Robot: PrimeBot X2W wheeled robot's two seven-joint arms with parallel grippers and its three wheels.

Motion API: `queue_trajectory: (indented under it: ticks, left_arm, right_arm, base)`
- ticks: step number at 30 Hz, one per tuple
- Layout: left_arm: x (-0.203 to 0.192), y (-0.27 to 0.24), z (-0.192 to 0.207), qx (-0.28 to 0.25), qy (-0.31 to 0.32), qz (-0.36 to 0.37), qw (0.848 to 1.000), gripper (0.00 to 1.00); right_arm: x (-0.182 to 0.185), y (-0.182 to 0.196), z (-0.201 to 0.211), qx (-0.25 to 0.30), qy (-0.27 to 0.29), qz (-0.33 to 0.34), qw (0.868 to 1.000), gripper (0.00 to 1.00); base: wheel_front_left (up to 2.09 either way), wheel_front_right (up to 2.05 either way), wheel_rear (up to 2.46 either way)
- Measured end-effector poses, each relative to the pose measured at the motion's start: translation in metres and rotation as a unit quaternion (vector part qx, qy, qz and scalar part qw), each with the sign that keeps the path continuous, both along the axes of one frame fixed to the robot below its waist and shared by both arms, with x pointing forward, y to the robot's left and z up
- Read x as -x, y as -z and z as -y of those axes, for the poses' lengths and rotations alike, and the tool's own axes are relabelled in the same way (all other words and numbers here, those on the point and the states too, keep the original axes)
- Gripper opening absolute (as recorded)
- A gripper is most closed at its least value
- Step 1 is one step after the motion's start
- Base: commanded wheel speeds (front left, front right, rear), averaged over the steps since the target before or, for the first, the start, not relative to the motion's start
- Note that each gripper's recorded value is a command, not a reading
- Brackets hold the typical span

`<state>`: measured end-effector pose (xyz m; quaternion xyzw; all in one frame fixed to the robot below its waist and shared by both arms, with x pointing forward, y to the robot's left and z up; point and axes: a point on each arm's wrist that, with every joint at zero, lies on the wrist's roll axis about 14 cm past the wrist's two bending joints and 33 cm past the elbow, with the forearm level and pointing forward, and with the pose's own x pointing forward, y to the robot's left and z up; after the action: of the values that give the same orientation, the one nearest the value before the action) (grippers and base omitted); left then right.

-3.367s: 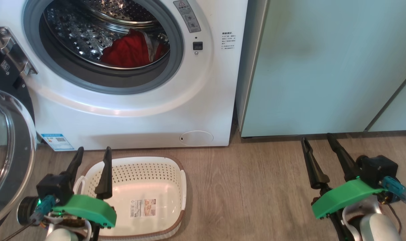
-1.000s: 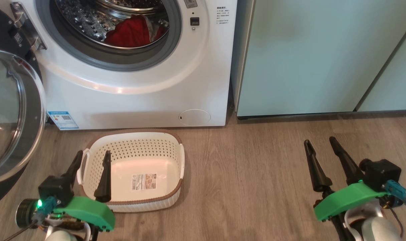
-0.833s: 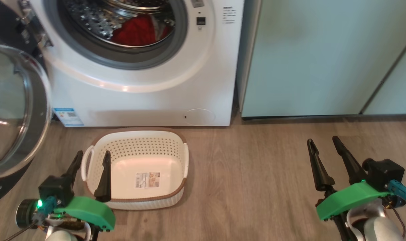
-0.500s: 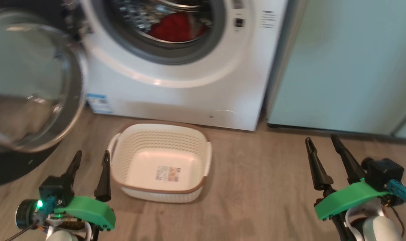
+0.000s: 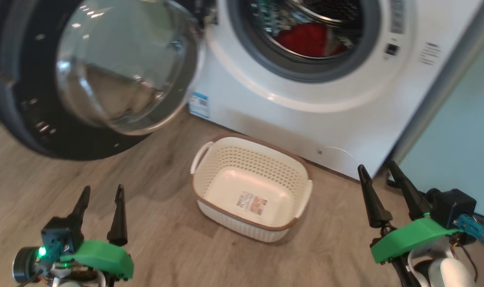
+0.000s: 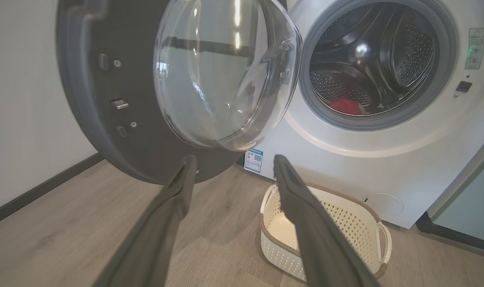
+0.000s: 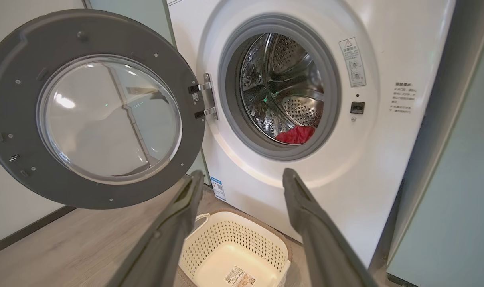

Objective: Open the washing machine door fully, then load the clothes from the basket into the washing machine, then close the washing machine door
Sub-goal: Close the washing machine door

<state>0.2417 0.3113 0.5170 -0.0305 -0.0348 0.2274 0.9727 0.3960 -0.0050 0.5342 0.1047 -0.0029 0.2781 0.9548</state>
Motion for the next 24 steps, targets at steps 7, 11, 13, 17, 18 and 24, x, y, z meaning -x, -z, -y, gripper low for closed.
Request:
queue_trajectory:
  ticks: [7, 11, 13, 17, 18, 24]
  left_arm:
    - [0.024, -0.001, -0.016, 0.002, -0.04, 0.002, 0.999, 1.0]
    - [0.026, -0.001, -0.018, 0.001, -0.044, 0.001, 0.999, 1.0]
    - [0.026, -0.002, -0.019, 0.0, -0.047, 0.002, 0.999, 1.0]
    - [0.025, -0.001, -0.019, -0.001, -0.048, 0.0, 0.999, 1.0]
    - [0.025, -0.002, -0.019, -0.001, -0.049, 0.0, 0.999, 1.0]
    - [0.026, -0.004, -0.02, -0.005, -0.052, 0.003, 0.999, 0.1]
  right_arm:
    - [0.001, 0.001, -0.024, 0.0, -0.033, -0.001, 0.999, 1.0]
    - [0.0, 0.003, -0.026, 0.0, -0.036, -0.003, 0.999, 1.0]
    - [0.0, 0.004, -0.027, 0.001, -0.036, -0.005, 0.999, 1.0]
    - [0.0, 0.006, -0.026, 0.001, -0.036, -0.008, 0.999, 1.0]
    - [-0.001, 0.007, -0.026, 0.001, -0.036, -0.009, 0.999, 1.0]
    - [-0.001, 0.009, -0.027, 0.001, -0.037, -0.012, 0.999, 1.0]
  base:
    - [0.0, 0.0, 0.0]
    - [0.0, 0.0, 0.0]
    - [0.0, 0.0, 0.0]
    - [0.0, 0.0, 0.0]
    - [0.0, 0.0, 0.0]
    - [0.0, 0.0, 0.0]
